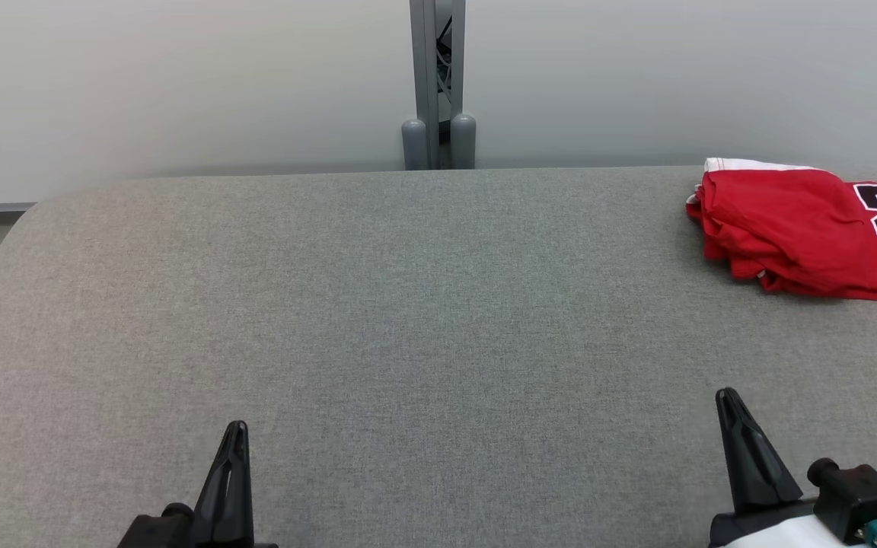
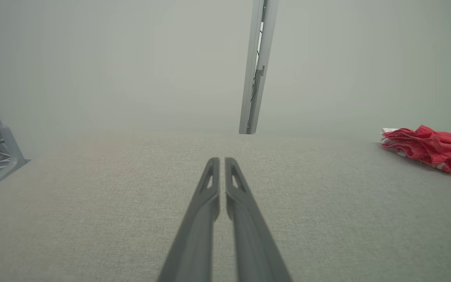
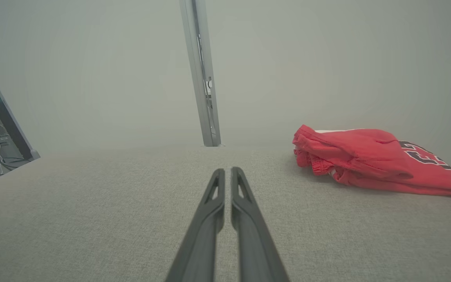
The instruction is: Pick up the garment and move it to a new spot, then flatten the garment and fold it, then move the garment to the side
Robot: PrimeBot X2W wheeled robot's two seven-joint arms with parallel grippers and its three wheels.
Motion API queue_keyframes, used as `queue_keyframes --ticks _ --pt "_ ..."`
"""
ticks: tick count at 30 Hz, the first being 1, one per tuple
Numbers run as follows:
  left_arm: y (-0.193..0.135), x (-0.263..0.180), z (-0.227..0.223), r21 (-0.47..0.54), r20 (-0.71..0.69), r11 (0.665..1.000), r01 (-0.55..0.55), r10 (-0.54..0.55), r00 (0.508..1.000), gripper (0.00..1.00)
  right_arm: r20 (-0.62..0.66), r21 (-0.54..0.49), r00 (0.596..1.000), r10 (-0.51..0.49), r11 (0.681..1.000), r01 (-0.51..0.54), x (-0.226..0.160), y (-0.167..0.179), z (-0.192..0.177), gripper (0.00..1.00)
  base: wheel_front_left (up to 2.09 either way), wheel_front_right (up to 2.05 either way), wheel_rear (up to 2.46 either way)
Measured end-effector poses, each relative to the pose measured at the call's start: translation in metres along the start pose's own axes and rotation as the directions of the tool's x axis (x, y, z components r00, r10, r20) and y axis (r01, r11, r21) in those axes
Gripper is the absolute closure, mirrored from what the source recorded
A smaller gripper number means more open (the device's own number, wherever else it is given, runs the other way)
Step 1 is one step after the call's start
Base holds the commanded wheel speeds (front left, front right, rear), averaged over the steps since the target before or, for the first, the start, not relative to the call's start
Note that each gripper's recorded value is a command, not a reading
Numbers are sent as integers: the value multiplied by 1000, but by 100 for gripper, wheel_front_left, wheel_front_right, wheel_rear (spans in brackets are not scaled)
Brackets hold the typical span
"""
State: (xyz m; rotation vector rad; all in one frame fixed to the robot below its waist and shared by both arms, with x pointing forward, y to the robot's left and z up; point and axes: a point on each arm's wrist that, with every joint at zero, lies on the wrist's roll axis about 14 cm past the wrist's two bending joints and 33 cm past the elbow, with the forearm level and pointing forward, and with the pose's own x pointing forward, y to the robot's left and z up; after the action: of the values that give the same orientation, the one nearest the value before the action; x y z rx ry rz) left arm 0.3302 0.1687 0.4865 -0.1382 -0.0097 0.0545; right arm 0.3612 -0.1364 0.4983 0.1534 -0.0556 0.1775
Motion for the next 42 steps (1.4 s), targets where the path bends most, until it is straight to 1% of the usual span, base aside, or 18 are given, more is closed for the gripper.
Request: queue_keyframes --ticks 3,10,16,21,23,24,26,27,28,29,30,31,42 --pt "2 -3 -10 -14 -37 1000 -8 8 999 100 -34 23 999 -11 1000 11 -5 -1 -11 100 0 0 0" --pt "8 -2 -19 -144 -87 989 -41 28 996 100 -44 153 998 -49 987 55 -4 -8 -12 100 0 0 0" --pt "11 6 -20 -246 -109 967 -59 33 994 100 -48 255 996 -77 963 86 -1 -14 -12 100 0 0 0" --pt "14 11 -22 -327 -127 942 -73 33 991 100 -50 332 994 -95 937 106 2 -18 -10 100 0 0 0" --pt "14 11 -22 -341 -129 937 -77 34 991 100 -49 347 994 -100 931 111 2 -19 -10 100 0 0 0" --pt "15 14 -23 -369 -136 926 -83 35 990 100 -52 375 993 -106 919 118 3 -21 -10 100 0 0 0" --pt "16 15 -23 -384 -138 919 -84 33 990 100 -51 389 993 -110 913 121 3 -22 -9 100 0 0 0" --pt "17 16 -23 -409 -143 908 -91 34 989 100 -54 416 992 -114 901 126 5 -24 -9 100 0 0 0" --pt "17 16 -23 -409 -143 908 -91 34 989 100 -54 416 992 -114 901 126 5 -24 -9 100 0 0 0" --pt "17 17 -23 -423 -145 901 -92 33 989 100 -54 429 992 -118 894 130 5 -25 -9 100 0 0 0" --pt "18 20 -22 -448 -147 889 -95 32 989 100 -57 455 991 -124 880 137 6 -26 -9 100 0 0 0" --pt "18 20 -22 -448 -147 889 -95 32 989 100 -57 455 991 -124 880 137 6 -26 -9 100 0 0 0" --pt "21 29 -20 -579 -160 807 -112 23 987 100 -65 582 987 -150 798 159 10 -33 -7 100 0 0 0"
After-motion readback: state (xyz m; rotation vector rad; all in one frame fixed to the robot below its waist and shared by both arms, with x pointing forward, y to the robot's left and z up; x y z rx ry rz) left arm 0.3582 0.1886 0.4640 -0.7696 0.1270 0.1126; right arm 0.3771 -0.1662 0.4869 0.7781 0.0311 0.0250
